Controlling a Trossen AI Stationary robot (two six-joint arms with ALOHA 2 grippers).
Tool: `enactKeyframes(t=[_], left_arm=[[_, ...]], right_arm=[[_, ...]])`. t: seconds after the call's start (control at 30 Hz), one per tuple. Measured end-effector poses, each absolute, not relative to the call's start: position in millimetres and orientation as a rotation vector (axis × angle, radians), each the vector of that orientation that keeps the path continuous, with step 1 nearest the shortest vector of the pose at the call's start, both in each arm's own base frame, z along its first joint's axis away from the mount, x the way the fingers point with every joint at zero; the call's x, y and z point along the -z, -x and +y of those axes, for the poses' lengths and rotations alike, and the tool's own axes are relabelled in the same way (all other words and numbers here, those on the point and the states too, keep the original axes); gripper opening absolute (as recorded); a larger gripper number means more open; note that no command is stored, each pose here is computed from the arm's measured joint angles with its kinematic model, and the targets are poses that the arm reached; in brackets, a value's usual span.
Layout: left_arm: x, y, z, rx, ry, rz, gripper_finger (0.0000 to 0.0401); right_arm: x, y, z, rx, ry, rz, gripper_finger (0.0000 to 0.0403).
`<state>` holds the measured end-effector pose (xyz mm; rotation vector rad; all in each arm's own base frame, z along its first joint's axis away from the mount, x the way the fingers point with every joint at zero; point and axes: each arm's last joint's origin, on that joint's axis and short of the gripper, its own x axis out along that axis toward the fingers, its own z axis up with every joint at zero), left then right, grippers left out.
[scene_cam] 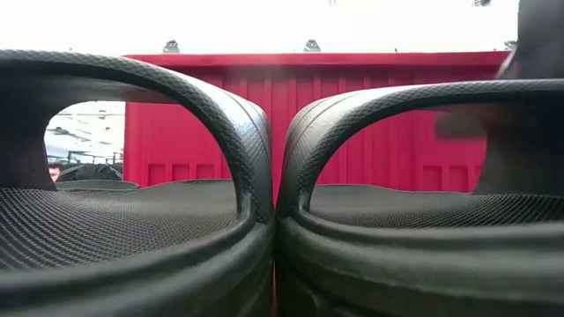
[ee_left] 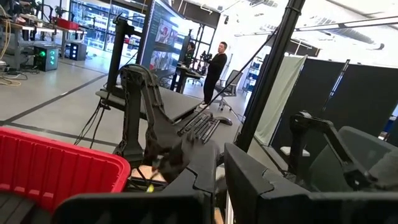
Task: Pick and place slides into bin
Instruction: Put the black slide into the red bin
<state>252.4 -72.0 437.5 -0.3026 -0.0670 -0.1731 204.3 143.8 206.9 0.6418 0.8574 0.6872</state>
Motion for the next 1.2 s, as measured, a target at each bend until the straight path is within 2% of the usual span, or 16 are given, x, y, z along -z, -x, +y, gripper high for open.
enactKeyframes(t=[0.2, 0.33, 0.5, 0.7, 0.9, 1.2], left_arm=[[-437.5, -252.4, -72.0, 0.173, 0.303, -0.067, 0.0033], [-437.5, -252.4, -72.0, 0.173, 0.303, -0.067, 0.0033], [-437.5, -252.5, -71.4, 0.166, 0.301, -0.068, 0.0033], [-437.5, -254.3, -64.7, 0.128, 0.281, -0.075, 0.0033], [-437.6, -256.4, -54.2, 0.028, 0.285, -0.088, 0.0033], [-437.6, -258.2, -40.7, -0.107, 0.326, -0.109, 0.0033]], right_arm=[[-260.2, -189.2, 153.6, -0.696, -0.627, 0.775, 0.0004], [-302.1, -184.5, 154.8, -0.660, -0.537, 0.819, 0.0004], [-375.9, -172.3, 134.7, -0.478, -0.252, 0.740, 0.0003], [-435.9, -147.8, 82.1, -0.241, -0.080, 0.765, 0.0003], [-458.7, -114.9, 30.1, -0.009, 0.092, 0.815, 0.0003], [-462.4, -101.6, -13.4, 0.032, 0.234, 0.847, 0.0003]])
